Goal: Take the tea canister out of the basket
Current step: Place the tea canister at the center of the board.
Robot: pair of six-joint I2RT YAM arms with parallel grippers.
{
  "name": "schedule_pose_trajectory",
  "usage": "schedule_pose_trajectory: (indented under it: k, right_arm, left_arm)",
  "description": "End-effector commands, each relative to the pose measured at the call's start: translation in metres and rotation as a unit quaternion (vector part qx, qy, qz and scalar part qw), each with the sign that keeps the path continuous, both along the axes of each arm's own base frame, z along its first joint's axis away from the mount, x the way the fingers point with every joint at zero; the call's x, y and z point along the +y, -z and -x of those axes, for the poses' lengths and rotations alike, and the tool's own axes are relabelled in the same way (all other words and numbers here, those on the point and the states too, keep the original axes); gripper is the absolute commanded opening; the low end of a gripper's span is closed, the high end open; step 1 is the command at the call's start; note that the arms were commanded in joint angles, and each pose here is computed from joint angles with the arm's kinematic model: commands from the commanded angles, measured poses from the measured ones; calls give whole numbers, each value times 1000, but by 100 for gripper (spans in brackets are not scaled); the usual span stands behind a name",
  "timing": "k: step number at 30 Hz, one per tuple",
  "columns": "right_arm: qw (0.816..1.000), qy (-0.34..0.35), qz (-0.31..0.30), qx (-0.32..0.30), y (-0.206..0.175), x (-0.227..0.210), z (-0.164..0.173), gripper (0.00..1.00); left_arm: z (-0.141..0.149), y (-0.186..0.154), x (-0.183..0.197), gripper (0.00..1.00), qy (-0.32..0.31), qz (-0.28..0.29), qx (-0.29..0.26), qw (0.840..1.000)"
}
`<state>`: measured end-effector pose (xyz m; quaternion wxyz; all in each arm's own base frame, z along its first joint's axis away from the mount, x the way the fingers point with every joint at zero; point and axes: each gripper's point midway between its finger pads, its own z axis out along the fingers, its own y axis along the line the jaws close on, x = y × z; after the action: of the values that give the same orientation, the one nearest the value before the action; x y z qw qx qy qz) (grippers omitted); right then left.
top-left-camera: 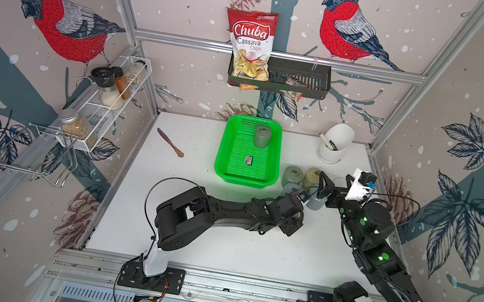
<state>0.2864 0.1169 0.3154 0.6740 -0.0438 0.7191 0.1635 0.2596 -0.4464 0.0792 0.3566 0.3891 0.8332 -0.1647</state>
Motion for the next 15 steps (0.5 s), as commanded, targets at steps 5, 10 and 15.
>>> schedule_pose_trajectory:
  k: [5, 10, 15]
  right_arm:
    - [1000, -6, -3, -9, -7, 3, -1, 100]
    - [1000, -7, -3, -6, -5, 3, -1, 100]
    - [1000, -7, -4, -7, -6, 3, -1, 100]
  left_arm:
    - [-7, -11, -12, 0, -2, 23, -20, 1000]
    - [-8, -9, -11, 0, -5, 16, -20, 1000]
    - [-8, -9, -10, 17, -5, 13, -19, 1000]
